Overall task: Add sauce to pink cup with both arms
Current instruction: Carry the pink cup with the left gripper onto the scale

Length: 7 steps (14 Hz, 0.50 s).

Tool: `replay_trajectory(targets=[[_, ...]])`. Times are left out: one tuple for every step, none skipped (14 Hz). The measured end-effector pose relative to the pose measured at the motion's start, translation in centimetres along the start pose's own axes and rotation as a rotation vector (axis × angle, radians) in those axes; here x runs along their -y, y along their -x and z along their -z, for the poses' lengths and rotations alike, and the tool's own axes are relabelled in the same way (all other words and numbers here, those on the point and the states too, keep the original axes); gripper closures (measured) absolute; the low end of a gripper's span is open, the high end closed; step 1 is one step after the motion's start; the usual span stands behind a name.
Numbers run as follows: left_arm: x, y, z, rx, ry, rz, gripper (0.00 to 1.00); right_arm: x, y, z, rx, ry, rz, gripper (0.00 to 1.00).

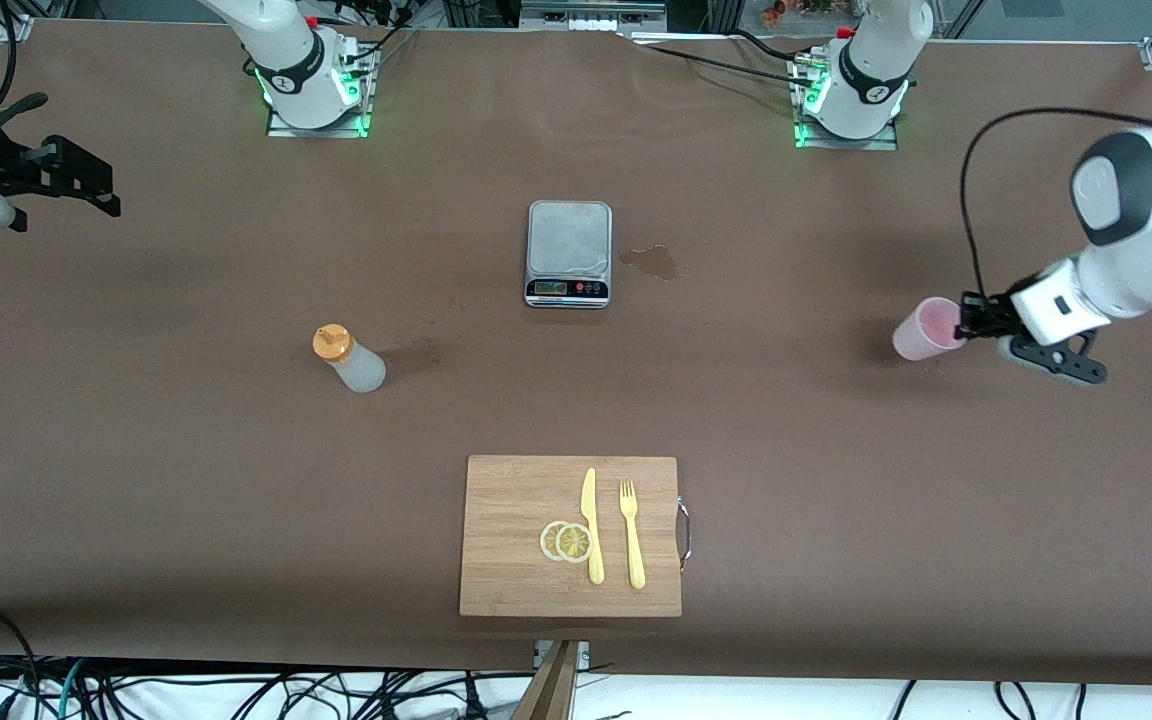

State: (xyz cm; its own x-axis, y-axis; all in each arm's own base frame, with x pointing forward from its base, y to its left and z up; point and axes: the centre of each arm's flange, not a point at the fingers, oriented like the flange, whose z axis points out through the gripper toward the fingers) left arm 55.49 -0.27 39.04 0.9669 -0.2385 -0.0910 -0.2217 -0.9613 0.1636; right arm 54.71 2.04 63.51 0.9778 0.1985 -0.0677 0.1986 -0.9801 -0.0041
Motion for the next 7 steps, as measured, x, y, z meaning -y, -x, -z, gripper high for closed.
replay_trajectory(targets=[[-4.6,-0.3,0.3,0.019,-0.006,0.025,0.97,0.0,0.0,0.0,0.0,0.0,0.0,0.0],[-9.3,-0.6,0.1,0.032,-0.014,0.055,0.97,0.0,0.0,0.0,0.0,0.0,0.0,0.0],[-13.8,-0.6,-0.5,0.042,-0.023,0.081,0.97,0.0,0.0,0.0,0.0,0.0,0.0,0.0],[-18.3,-0.3,-1.3,0.054,-0.03,0.099,0.97,0.0,0.0,0.0,0.0,0.0,0.0,0.0],[-22.4,0.3,-2.1,0.064,-0.037,0.11,0.97,0.0,0.0,0.0,0.0,0.0,0.002,0.0],[-26.0,1.1,-2.8,0.068,-0.042,0.115,0.97,0.0,0.0,0.0,-0.001,0.0,0.005,0.0],[-29.2,1.8,-3.6,0.063,-0.04,0.118,0.97,-0.1,0.0,0.0,-0.001,0.0,0.006,0.0]])
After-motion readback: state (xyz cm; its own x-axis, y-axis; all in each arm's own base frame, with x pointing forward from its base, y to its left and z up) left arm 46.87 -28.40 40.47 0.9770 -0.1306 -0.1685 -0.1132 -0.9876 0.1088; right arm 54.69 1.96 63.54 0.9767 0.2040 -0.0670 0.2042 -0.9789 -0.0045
